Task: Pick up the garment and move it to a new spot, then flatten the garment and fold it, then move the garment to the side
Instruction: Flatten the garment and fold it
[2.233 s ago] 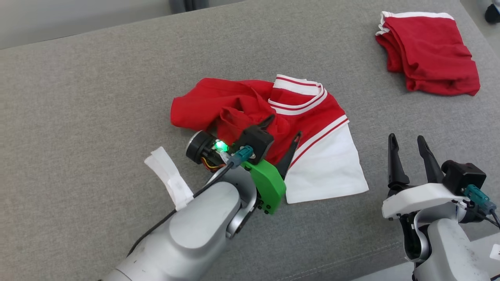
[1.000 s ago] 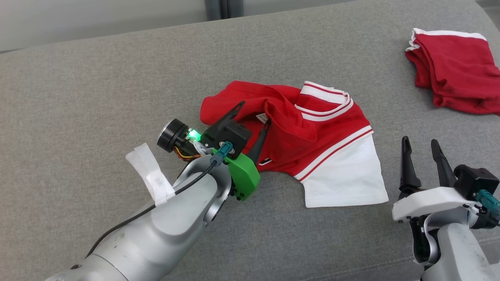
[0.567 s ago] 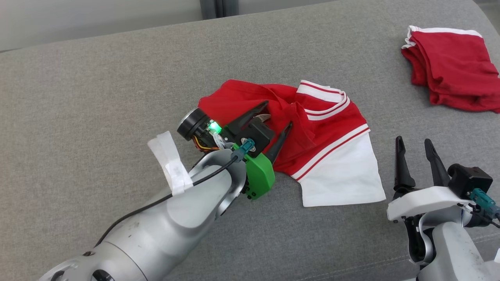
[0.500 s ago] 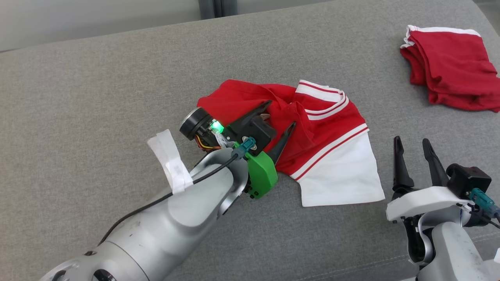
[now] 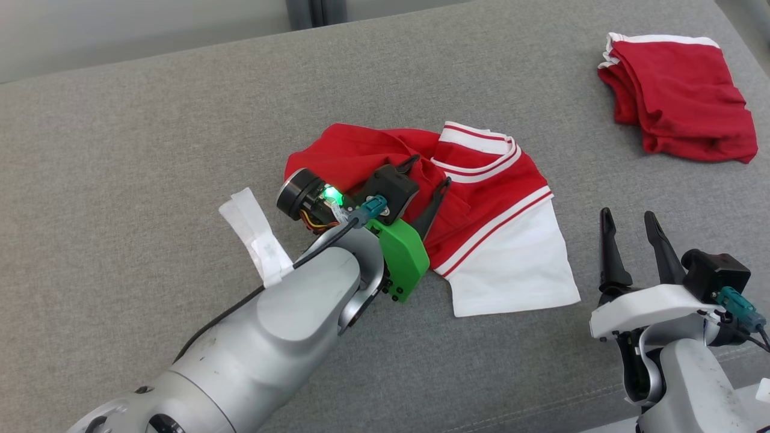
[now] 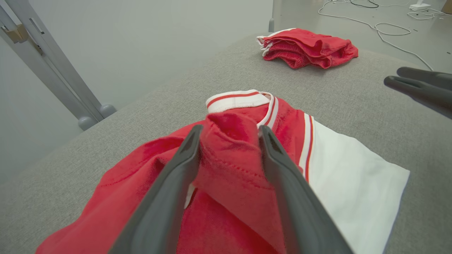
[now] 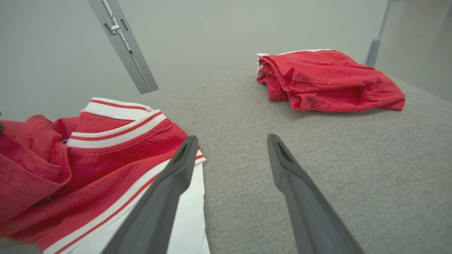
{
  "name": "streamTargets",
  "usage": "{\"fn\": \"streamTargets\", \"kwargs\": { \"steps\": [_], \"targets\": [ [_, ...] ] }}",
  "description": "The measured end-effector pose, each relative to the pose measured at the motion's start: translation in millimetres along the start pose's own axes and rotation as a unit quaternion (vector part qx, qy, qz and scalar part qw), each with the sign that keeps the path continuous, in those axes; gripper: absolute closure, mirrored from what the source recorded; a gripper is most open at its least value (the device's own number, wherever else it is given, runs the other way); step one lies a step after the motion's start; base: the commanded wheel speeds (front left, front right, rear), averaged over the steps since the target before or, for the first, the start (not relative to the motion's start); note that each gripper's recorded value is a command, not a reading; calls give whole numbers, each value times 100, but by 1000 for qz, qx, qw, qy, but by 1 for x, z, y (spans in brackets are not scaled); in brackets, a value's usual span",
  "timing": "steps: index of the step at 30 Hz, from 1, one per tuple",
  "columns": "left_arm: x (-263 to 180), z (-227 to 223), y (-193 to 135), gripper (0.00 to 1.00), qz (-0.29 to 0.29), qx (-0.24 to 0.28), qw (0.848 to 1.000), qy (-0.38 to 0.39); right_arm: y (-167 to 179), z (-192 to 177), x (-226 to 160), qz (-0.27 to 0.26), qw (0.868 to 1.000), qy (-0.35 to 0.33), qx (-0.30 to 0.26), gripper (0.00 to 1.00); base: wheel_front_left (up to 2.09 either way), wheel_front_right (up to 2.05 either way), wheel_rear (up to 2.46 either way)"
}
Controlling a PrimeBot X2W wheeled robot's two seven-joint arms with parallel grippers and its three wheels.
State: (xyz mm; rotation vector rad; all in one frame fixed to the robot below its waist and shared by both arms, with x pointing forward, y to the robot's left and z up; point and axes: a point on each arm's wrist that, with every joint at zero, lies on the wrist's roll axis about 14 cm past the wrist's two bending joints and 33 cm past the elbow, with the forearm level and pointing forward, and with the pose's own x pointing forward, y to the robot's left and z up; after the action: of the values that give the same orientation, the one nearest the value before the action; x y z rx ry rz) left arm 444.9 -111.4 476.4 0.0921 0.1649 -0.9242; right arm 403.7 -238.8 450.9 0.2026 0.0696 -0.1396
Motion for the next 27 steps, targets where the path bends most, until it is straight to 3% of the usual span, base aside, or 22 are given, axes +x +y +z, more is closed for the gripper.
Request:
{"fn": "streamTargets", "kwargs": {
  "steps": [3, 7, 14, 20, 27],
  "targets": [
    [0, -2, 1, 100, 1, -7, 1000, 2, -3, 0, 0, -5, 1000, -1, 0, 0, 0, 0, 0],
    [-3, 8, 7, 100, 19, -17, 999, -23, -5, 1, 1, -7, 1000, -3, 1, 0, 0, 0, 0],
    [-42, 34, 55, 100, 138, -80, 982, -99, 13, -3, 6, 16, 1000, 0, 6, 0, 0, 0, 0],
    [-112, 13, 104, 100, 273, -127, 947, -110, 33, -6, 11, 43, 999, 3, 4, 0, 0, 0, 0],
    [-190, -39, 131, 100, 404, -167, 897, -71, 63, -6, 18, 81, 997, 3, 6, 0, 0, 0, 0]
  ]
}}
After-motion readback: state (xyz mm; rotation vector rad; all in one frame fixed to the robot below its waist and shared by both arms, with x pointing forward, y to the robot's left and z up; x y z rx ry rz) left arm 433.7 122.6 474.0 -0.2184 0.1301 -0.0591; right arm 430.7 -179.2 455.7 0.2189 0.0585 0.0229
